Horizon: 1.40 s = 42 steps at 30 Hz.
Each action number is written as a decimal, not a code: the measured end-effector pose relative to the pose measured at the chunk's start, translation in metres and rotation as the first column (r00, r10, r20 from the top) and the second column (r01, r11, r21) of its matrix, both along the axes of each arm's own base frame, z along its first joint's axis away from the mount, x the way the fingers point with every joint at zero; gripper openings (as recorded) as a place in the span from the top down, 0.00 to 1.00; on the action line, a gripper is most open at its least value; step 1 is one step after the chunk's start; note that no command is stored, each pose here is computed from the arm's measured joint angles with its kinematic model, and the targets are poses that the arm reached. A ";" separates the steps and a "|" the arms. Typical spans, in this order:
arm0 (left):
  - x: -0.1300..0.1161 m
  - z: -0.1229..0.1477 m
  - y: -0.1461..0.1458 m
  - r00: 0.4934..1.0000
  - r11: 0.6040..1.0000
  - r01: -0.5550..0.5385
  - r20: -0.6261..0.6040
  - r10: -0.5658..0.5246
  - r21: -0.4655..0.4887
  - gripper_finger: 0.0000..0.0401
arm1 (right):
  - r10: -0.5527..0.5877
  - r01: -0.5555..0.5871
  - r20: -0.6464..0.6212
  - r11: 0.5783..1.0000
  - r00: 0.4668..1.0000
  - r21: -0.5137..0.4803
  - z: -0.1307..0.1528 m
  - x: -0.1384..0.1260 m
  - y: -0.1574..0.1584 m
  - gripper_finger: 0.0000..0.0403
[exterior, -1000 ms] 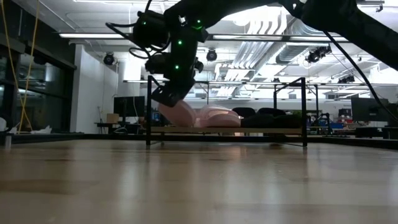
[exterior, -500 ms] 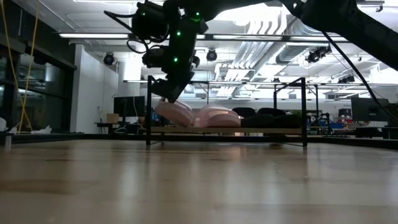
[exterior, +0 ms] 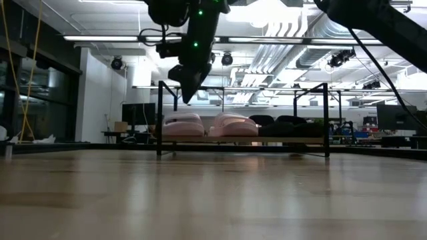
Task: Pick and place slides into the shelf
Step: Return to Home Position
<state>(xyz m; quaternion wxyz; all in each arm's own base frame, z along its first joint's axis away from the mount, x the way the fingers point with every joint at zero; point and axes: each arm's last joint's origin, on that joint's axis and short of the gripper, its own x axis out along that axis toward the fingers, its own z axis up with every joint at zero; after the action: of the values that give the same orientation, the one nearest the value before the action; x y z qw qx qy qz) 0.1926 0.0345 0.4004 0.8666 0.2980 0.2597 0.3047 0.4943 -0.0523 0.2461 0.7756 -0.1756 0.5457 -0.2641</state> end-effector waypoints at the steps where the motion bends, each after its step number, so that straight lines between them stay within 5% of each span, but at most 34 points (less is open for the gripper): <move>1: 0.000 0.000 0.000 1.000 1.000 -0.001 -0.003 0.001 0.000 0.58 | 0.023 -0.023 -0.013 1.000 1.000 0.003 0.000 0.000 0.000 0.44; 6: -0.003 -0.003 0.001 0.997 0.998 -0.066 -0.040 0.067 0.024 0.58 | 0.139 -0.135 -0.051 0.988 0.989 0.071 -0.001 0.001 -0.005 0.44; 10: -0.009 -0.004 0.002 0.990 0.991 -0.123 -0.068 0.126 0.047 0.58 | 0.127 -0.122 -0.031 0.984 0.991 0.132 0.002 -0.002 -0.019 0.44; 17: -0.031 0.006 -0.002 0.998 0.999 -0.050 0.027 0.051 -0.021 0.58 | 0.158 -0.175 0.099 0.963 0.982 0.205 0.044 -0.017 -0.024 0.44; 31: -0.087 0.019 -0.012 0.968 0.971 0.162 0.217 -0.122 -0.178 0.58 | 0.203 -0.340 0.360 0.863 0.911 0.374 0.171 -0.107 -0.004 0.44; 42: -0.092 0.013 -0.016 0.960 0.934 0.238 0.209 -0.185 -0.265 0.58 | 0.269 -0.420 0.386 0.819 0.882 0.390 0.211 -0.159 0.032 0.44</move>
<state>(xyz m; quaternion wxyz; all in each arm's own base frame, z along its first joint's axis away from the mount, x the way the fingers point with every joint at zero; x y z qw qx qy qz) 0.1008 0.0189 0.4139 0.9484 0.1663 0.1876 0.1940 0.3354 -0.0200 0.4575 0.9064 -0.0381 0.4208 -0.0041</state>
